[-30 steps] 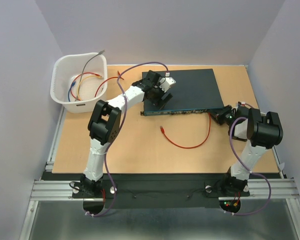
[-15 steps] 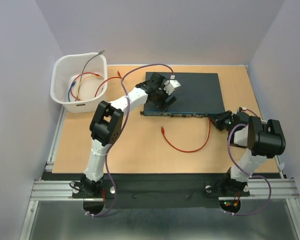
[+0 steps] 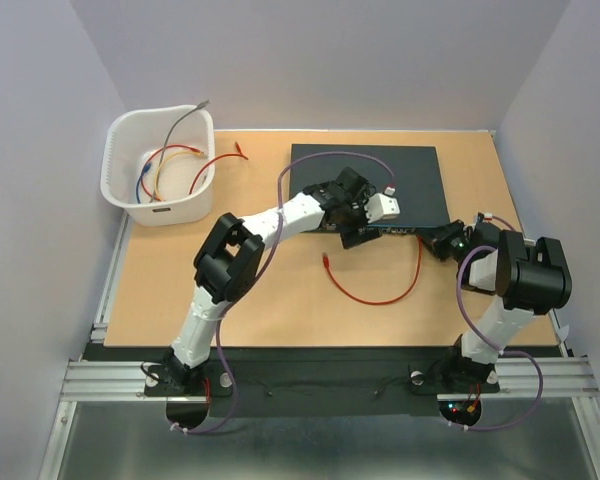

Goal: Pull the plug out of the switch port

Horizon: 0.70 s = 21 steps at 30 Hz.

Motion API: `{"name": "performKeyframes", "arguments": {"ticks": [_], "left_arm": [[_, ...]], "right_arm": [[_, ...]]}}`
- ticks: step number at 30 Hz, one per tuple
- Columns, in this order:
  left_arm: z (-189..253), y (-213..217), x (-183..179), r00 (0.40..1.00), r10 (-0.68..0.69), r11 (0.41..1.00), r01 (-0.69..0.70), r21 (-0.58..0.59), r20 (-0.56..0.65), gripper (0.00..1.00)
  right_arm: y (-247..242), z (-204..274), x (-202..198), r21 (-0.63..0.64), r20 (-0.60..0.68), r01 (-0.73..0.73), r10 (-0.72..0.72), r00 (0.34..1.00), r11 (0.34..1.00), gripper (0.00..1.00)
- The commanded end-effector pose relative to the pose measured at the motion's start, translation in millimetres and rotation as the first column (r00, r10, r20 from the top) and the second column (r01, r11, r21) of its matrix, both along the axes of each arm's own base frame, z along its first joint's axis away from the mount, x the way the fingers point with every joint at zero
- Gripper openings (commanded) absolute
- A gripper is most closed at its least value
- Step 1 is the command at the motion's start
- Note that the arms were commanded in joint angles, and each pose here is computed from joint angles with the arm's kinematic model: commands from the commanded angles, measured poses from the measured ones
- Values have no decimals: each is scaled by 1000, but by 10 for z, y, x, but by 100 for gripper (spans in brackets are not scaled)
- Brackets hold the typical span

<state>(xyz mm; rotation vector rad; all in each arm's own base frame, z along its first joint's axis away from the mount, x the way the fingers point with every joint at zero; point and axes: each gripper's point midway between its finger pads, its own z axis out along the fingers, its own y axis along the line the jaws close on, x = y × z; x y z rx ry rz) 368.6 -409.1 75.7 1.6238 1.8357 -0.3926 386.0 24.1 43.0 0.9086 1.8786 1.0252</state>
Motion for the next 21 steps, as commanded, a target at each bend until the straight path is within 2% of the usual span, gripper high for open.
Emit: {"name": "performKeyframes", "arguments": {"ticks": [1,5,7,9,13,15,16,18,21], "left_arm": [[206,9,320,995,39,999,-38,-11,95,99],[299,-247,454,984,83,995,-75,-59,158,99],[372,-473,423,978,59,994,-40,-99,200,99],[268,-626,388,980,34,995,-14,-100,197,99],[-37,-661,364,988,31,997,-20,-79,148,99],[-120,-663,419,986,66,995,-54,-79,151,99],[-157,-648,520,978,127,990,-114,-88,165,98],[-164,-655,641,963,195,979,-178,-105,184,94],[-51,-713,885,931,312,944,-282,-170,188,79]], "right_arm": [[-51,241,109,-54,88,-3,7,996,999,0],[-39,196,45,-67,64,-9,13,998,998,0],[-27,167,30,-64,52,-12,16,999,998,0],[4,118,28,-45,38,-34,36,999,998,1],[8,164,93,-47,55,-50,53,997,998,0],[11,168,70,-60,61,-54,58,996,997,1],[22,193,53,-65,69,-61,66,995,996,0],[55,177,-14,-54,61,-70,73,995,996,0],[170,145,-153,-3,39,-117,117,992,993,0]]}}
